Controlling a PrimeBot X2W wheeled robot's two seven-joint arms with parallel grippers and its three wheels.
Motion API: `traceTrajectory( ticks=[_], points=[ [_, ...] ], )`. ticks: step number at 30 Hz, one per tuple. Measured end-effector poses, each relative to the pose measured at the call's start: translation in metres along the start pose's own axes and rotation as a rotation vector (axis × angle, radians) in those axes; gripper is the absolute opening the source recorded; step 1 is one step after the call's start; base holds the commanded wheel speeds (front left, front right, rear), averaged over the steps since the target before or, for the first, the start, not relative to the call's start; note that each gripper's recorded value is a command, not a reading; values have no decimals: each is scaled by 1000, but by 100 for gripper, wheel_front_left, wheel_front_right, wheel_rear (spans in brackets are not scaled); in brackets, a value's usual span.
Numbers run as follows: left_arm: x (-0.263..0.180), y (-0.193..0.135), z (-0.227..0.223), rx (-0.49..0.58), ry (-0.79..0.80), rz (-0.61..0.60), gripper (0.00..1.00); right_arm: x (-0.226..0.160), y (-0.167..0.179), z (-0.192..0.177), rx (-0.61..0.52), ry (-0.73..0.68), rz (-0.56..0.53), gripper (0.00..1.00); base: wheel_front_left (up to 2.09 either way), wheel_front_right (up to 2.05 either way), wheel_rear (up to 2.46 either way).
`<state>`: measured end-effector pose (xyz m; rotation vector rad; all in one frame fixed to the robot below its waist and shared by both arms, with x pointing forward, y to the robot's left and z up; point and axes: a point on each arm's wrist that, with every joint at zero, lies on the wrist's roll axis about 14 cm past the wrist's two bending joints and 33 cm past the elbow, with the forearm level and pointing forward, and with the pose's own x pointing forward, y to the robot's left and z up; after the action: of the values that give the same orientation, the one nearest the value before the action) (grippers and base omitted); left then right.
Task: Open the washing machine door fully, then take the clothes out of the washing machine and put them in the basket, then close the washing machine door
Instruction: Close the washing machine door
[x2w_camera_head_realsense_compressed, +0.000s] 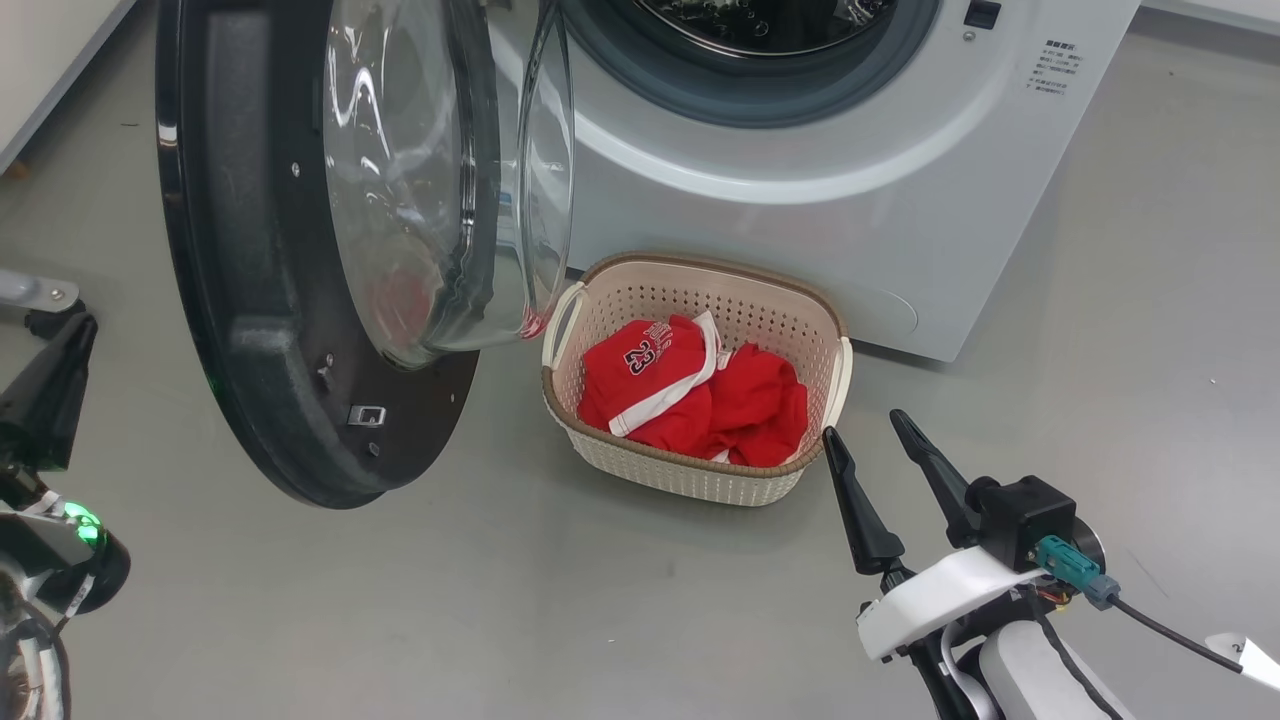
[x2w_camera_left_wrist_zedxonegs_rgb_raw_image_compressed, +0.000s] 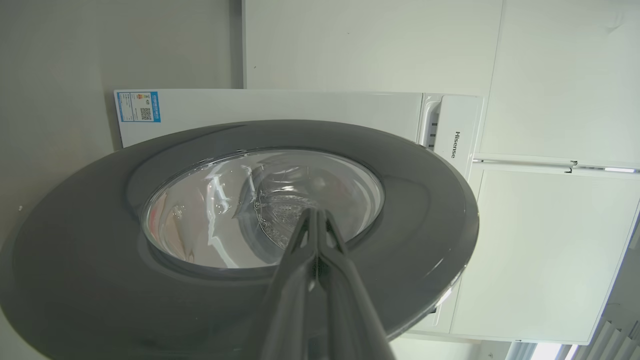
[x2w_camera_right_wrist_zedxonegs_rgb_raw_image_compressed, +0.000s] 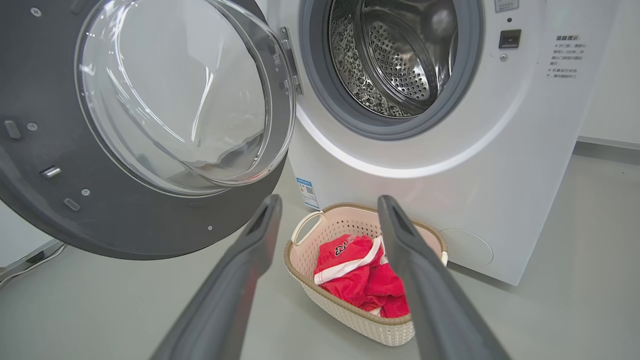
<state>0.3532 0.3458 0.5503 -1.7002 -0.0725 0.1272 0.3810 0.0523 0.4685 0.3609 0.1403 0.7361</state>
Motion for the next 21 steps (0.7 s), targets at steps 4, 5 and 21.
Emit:
traceTrajectory(
  ticks=[4, 5, 21],
  points=[
    [2, 4, -2, 2, 28, 17, 0, -1, -2, 0, 2, 0, -5, 100, 0, 0, 0],
    [3, 5, -5, -3, 44, 18, 0, -1, -2, 0, 2, -1, -6, 100, 0, 0, 0],
    [5, 29, -75, -59, 377, 87, 0, -5, -8, 4, -5, -12, -28, 100, 0, 0, 0]
  ],
)
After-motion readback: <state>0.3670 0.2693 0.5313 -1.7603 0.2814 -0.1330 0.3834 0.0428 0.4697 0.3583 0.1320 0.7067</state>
